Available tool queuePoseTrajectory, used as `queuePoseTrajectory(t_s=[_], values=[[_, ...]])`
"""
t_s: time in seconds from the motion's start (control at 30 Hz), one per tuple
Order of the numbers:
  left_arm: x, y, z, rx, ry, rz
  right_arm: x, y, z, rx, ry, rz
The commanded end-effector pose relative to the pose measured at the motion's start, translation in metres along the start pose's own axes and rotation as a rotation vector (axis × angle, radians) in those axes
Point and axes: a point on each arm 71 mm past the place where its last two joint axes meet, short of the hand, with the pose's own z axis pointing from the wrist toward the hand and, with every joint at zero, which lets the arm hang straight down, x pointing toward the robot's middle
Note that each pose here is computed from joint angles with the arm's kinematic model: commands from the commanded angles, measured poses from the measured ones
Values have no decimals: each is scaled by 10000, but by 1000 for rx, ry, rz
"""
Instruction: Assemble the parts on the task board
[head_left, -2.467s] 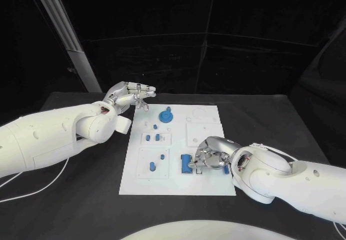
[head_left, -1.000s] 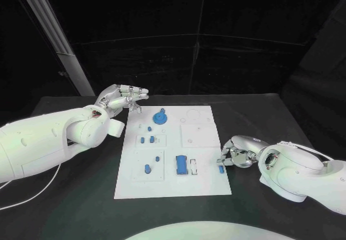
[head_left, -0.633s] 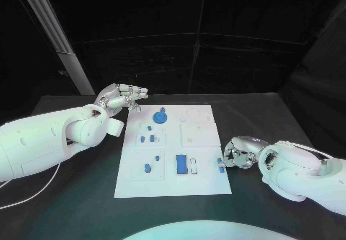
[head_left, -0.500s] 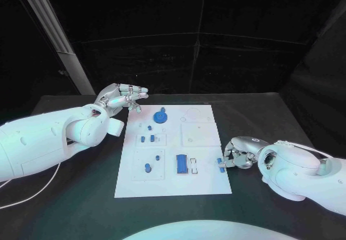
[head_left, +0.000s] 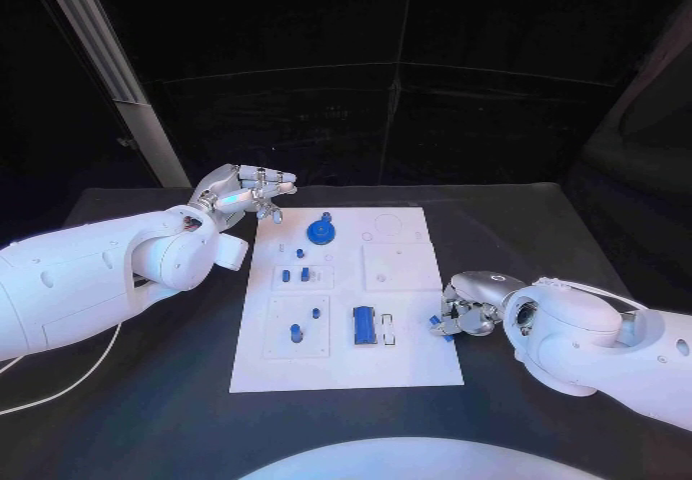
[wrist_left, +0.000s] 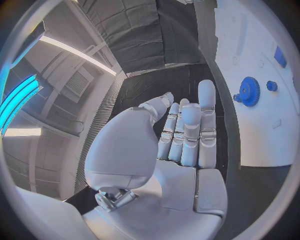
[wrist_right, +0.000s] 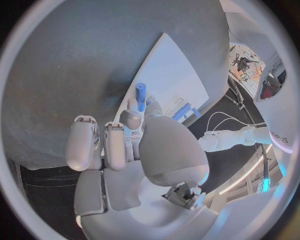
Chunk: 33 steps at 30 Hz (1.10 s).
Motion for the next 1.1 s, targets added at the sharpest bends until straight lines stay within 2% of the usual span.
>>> queuePoseTrajectory(t_s=[0.03,0.37,0.53,0.77,1.1], values=[[14,-11,5,5,10,-6,21,20,22,0,7,-60],[14,-9,3,2,11,-7,56,116,91,-11,37,-166],[11,-7,3,0,11,-7,57,126,95,-9,37,-166],[12,-5,5,-1,11,-7,53,137,72,-11,36,5],[18,-2,8,-3,12,-6,19,200,49,-36,-3,266]])
